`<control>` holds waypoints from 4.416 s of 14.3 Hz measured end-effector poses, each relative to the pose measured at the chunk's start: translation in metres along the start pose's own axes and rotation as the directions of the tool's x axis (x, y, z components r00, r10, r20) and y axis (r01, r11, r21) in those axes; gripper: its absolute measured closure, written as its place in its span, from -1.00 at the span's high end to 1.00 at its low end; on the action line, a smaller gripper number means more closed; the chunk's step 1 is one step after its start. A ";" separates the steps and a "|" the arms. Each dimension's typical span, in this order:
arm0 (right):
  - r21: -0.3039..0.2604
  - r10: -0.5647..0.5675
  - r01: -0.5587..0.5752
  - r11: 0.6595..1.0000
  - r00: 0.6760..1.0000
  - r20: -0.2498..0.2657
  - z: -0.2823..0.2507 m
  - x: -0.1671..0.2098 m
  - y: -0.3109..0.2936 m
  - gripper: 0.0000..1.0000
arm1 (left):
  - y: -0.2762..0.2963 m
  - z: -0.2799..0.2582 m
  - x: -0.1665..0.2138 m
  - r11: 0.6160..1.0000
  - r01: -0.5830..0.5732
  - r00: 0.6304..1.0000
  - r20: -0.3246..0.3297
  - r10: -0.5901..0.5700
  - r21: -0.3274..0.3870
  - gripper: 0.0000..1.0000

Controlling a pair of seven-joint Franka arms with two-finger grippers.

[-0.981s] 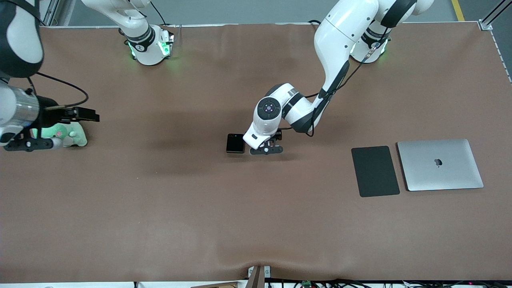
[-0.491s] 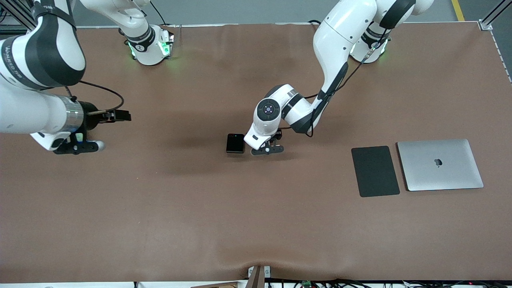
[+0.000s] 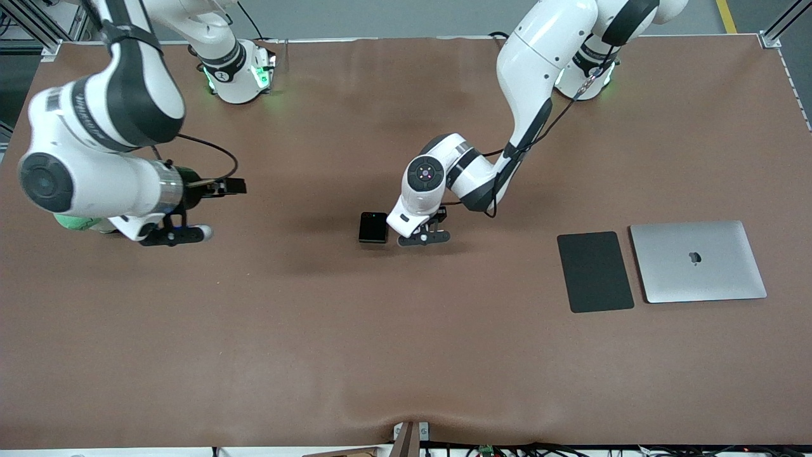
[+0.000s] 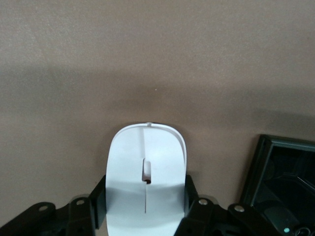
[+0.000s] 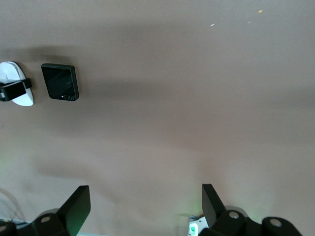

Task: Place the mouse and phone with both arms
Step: 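Carry the mouse toward the mouse pad while the right gripper reaches the phone, then lower the mouse onto the pad while the right gripper grasps the phone, then open the left gripper and withdraw while the right gripper lifts the phone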

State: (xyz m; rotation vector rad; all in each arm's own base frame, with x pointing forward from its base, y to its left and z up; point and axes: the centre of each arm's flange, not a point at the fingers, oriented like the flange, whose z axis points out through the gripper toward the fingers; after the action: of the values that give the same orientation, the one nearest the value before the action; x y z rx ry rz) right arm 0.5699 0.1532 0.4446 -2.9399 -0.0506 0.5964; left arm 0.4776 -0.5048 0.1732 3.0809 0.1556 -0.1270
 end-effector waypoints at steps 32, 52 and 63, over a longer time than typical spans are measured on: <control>0.032 0.119 -0.115 0.993 0.936 -0.331 0.293 0.041 -0.214 1.00 | -0.412 -0.082 0.198 0.985 -0.102 0.994 -0.026 0.107 0.142 0.22; -0.050 0.127 -0.143 0.988 0.960 -0.249 0.302 0.054 -0.215 0.59 | -0.420 -0.046 0.189 0.990 -0.097 0.992 -0.068 0.105 0.106 0.70; -0.001 0.249 -0.255 0.967 0.944 -0.216 0.221 0.119 -0.078 0.59 | -0.416 -0.256 0.196 0.985 -0.047 0.977 -0.199 0.080 0.165 1.00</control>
State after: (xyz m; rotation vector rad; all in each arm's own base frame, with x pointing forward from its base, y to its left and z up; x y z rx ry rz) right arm 0.5929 0.2669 0.2091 -3.0424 0.3483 0.3053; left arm 0.6492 -0.0575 0.3903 3.2491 0.0570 0.1911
